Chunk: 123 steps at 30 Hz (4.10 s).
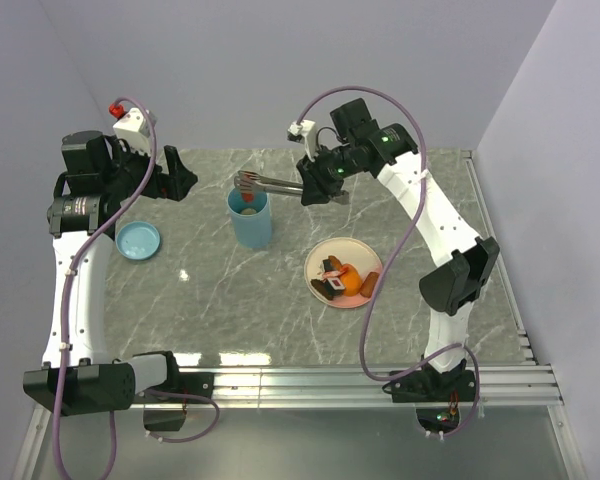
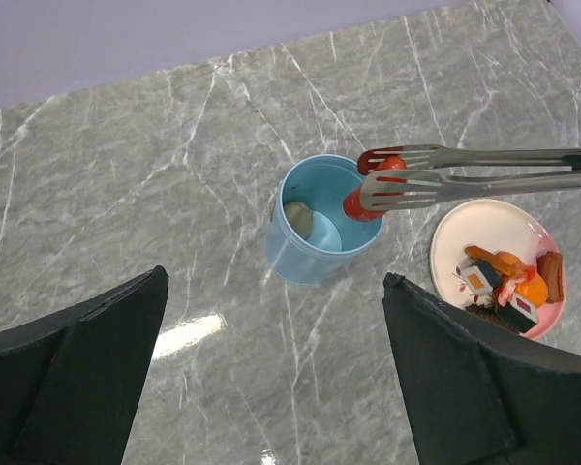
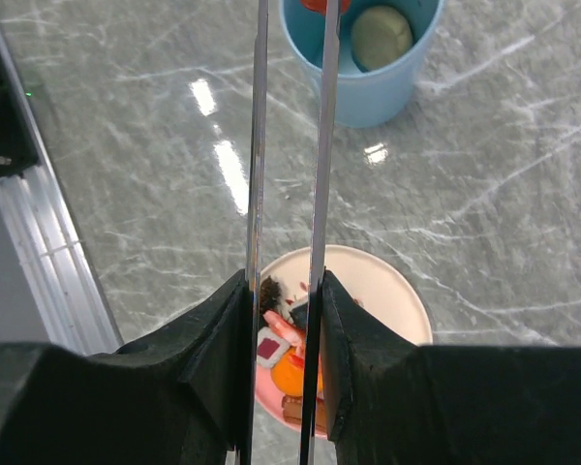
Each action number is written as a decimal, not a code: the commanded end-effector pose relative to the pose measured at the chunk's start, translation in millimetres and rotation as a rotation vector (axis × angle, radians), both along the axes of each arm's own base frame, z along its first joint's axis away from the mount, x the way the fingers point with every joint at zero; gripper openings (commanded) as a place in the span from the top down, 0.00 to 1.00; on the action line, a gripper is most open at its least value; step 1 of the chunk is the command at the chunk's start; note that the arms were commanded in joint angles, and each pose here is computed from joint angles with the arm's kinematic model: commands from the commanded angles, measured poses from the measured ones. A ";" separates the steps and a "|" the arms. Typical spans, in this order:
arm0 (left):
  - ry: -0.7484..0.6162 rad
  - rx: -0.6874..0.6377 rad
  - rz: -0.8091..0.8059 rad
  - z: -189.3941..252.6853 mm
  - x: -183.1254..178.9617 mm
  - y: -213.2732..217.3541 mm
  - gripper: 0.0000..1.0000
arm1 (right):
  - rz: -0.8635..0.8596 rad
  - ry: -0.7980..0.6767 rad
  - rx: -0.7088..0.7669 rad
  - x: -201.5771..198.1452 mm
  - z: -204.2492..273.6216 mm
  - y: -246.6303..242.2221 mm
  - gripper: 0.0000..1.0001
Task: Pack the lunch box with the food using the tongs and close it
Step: Place the food into the lunch box, then pick up the food using the clamp
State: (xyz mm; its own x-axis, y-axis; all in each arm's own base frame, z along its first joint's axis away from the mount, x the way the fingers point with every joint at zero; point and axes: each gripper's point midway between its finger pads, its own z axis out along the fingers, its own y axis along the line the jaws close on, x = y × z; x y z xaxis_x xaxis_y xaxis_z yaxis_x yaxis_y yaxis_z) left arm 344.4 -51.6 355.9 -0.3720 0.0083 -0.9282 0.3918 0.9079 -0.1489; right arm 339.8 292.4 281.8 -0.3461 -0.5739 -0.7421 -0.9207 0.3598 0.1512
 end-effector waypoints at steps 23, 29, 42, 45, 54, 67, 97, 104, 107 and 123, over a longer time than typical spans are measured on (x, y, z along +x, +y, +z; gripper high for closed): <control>-0.073 0.002 -0.005 20.2 -3.6 -0.7 0.01 | -0.027 -0.071 -0.057 -18.9 18.3 -49.4 0.48; -0.081 0.009 -0.035 18.7 -8.8 -4.5 0.01 | 0.004 0.060 -0.174 -62.3 -15.8 -105.6 0.51; -0.071 -0.011 -0.079 11.8 -21.4 -13.0 0.01 | -0.047 0.167 -0.410 -126.5 -74.6 -191.9 0.52; -0.071 -0.010 -0.081 11.8 -23.2 -13.0 0.01 | -0.049 0.163 -0.422 -138.2 -78.9 -200.0 0.51; -0.068 -0.011 -0.093 9.7 -25.3 -14.9 0.01 | -0.044 0.185 -0.448 -152.3 -91.0 -207.5 0.47; -0.067 -0.007 -0.081 10.2 -21.6 -12.8 0.01 | -0.090 0.165 -0.493 -117.5 -109.0 -208.5 0.45; -0.042 -0.013 -0.078 0.6 -6.6 -11.1 0.01 | -0.114 0.225 -0.491 -88.7 -121.2 -202.2 0.58; -0.046 -0.014 -0.081 -0.2 -7.1 -11.6 0.01 | -0.117 0.215 -0.506 -101.2 -108.7 -217.5 0.64; -0.046 -0.023 -0.085 0.2 -7.3 -13.0 0.01 | -0.124 0.211 -0.512 -104.4 -105.1 -223.0 0.66; -0.052 -0.032 -0.100 2.8 -7.7 -15.7 0.01 | -0.123 0.206 -0.476 -122.0 -90.4 -226.3 0.76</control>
State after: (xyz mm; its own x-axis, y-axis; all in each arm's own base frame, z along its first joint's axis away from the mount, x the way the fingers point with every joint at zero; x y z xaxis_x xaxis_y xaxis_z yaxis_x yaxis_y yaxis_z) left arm 337.3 -64.4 348.3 -0.3611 0.0136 -0.9324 0.4633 0.8704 -0.1667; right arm 235.6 67.7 168.4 -0.5481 -0.7813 -0.2986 -0.8328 0.5428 0.1086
